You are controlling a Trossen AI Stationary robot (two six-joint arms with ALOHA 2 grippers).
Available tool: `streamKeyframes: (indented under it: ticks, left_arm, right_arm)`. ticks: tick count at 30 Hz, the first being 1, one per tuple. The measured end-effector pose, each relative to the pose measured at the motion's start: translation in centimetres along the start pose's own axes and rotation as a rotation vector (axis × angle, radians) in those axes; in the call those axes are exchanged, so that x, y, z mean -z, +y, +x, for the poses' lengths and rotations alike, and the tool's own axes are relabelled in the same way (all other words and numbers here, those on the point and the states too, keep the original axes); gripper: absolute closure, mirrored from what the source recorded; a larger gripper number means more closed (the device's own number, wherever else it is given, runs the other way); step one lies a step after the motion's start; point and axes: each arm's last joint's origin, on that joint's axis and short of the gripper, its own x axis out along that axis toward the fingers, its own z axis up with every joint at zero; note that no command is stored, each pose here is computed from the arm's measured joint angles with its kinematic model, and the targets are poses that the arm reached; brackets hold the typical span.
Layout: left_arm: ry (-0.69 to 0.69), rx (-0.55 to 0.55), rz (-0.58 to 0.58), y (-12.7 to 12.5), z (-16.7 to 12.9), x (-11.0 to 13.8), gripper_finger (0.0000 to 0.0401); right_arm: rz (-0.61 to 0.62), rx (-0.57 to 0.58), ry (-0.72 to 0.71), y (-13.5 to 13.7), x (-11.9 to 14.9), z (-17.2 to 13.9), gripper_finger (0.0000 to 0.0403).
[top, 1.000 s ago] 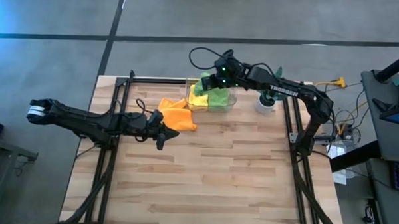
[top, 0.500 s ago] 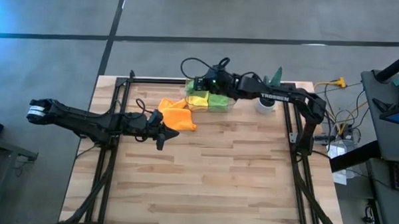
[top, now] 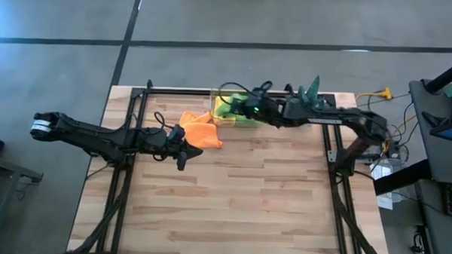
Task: Fold microfiber towels
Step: Put the folded green microfiber towel into the transparent bin
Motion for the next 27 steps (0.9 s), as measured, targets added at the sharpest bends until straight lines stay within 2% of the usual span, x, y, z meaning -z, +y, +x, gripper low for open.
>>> streamKeyframes:
  ticks: [2,5,8,12,15,21,27]
  left_arm:
    - [0.001,0.000,0.000,0.0,0.0,0.0,0.0401]
    - [0.008,-0.005,0.010,0.1,0.0,0.1,0.0401]
    - [0.016,-0.012,0.029,0.1,0.0,0.2,0.0401]
    - [0.018,-0.014,0.029,0.2,0.0,0.2,0.0401]
    - [0.019,-0.013,0.028,0.2,0.0,0.2,0.0401]
    - [0.024,-0.011,0.023,0.2,0.0,0.2,0.0401]
    - [0.041,0.008,0.005,0.1,0.0,0.3,0.0401]
  right_arm:
    - [0.005,0.004,-0.054,-0.8,0.1,-1.7,0.0394]
    - [0.075,-0.056,-0.096,-2.4,-0.1,-2.8,0.0394]
    - [0.142,-0.099,-0.123,-4.1,0.3,-2.9,0.0394]
    - [0.217,-0.158,-0.148,-5.1,0.4,-2.7,0.0394]
    - [0.224,-0.167,-0.161,-5.2,0.4,-2.1,0.0394]
    - [0.224,-0.100,-0.201,-6.0,-1.0,0.5,0.0394]
    - [0.246,-0.181,-0.233,-5.5,-2.7,2.3,0.0394]
